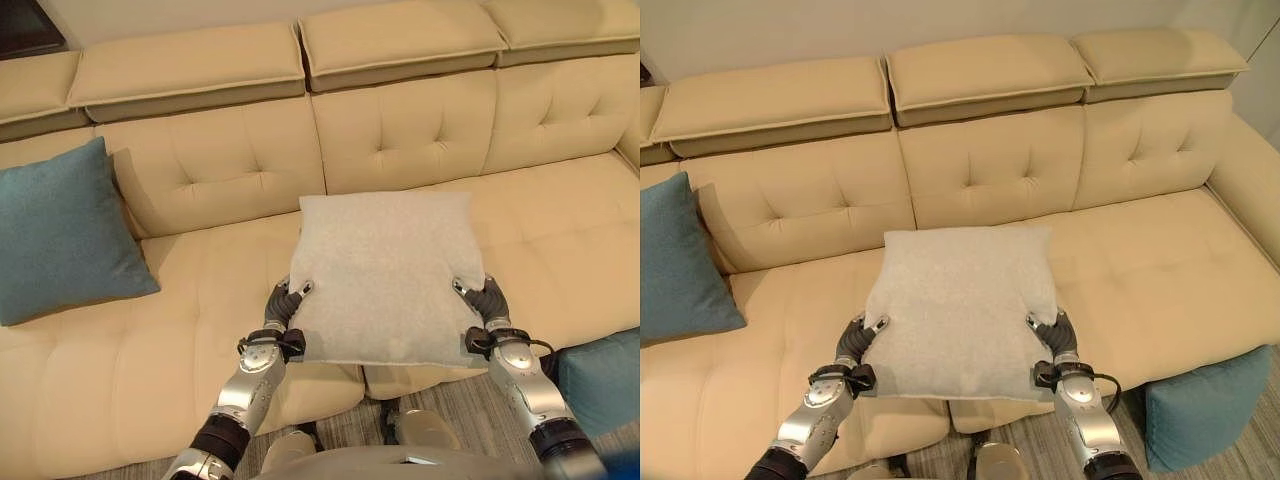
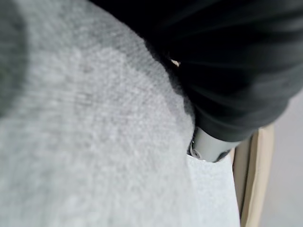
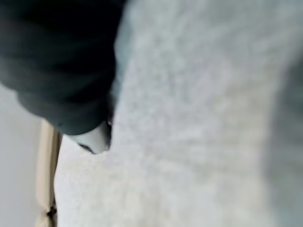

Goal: Pick up all the scattered cushions and arrange them neatly on the sofa.

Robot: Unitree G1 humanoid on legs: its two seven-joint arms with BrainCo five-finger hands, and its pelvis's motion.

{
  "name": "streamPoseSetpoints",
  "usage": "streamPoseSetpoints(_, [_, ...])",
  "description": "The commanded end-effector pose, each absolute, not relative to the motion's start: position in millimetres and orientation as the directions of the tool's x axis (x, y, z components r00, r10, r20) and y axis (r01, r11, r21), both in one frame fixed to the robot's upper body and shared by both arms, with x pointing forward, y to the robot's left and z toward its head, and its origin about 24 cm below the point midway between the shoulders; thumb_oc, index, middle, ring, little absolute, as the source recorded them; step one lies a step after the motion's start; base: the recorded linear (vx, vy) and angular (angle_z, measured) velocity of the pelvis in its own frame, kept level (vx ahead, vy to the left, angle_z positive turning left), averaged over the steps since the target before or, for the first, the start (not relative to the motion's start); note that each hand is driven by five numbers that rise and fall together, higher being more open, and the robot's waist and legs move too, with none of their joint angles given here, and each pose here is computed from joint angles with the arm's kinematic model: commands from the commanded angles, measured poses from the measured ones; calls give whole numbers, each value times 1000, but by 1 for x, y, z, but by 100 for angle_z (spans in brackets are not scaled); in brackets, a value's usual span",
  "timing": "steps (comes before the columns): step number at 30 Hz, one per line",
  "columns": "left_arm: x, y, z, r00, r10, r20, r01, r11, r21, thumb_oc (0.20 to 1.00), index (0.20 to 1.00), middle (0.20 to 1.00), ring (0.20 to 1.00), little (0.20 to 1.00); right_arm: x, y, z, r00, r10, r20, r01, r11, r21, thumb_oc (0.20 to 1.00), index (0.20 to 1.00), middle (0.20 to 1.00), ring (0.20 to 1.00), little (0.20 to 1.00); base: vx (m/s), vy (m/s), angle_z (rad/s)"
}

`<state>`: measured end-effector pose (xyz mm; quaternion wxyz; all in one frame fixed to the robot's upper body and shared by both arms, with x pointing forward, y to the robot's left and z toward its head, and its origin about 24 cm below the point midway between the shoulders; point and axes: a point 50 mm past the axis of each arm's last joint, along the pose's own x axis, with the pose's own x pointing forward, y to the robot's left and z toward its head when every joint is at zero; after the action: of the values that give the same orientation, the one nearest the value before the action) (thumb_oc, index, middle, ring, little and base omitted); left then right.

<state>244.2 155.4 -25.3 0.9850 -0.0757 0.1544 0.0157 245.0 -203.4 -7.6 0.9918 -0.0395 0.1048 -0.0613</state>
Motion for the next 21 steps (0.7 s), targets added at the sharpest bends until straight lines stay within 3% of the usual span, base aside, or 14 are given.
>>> streamPoseSetpoints(1, [286,140,55,995,-25,95,41,985,-168,200,200,200,200,200,291,-178,80,973,-62,222,78,995,-63,200,200,200,200,200,-177,34,-1])
streamPoseSetpoints(8, [327,128,137,914,24,404,22,994,-108,200,200,200,200,200,333,-147,165,848,-19,529,145,969,-198,200,200,200,200,200,-184,-10,-3])
streamPoseSetpoints(13, [348,122,217,764,69,642,-69,997,-26,200,200,200,200,200,349,-145,246,642,-61,764,373,896,-242,200,200,200,200,200,-30,-38,3])
streamPoseSetpoints(14, [348,122,217,764,69,642,-69,997,-26,200,200,200,200,200,349,-145,246,642,-61,764,373,896,-242,200,200,200,200,200,-15,-39,8])
streamPoseSetpoints(16, [350,117,255,663,92,743,-130,992,-7,200,200,200,200,200,350,-143,282,520,-83,850,482,850,-212,200,200,200,200,200,-5,-36,6])
streamPoseSetpoints(21, [355,115,286,594,117,796,-203,979,8,200,200,200,200,200,353,-139,313,439,-87,894,549,814,-190,200,200,200,200,200,0,-44,4])
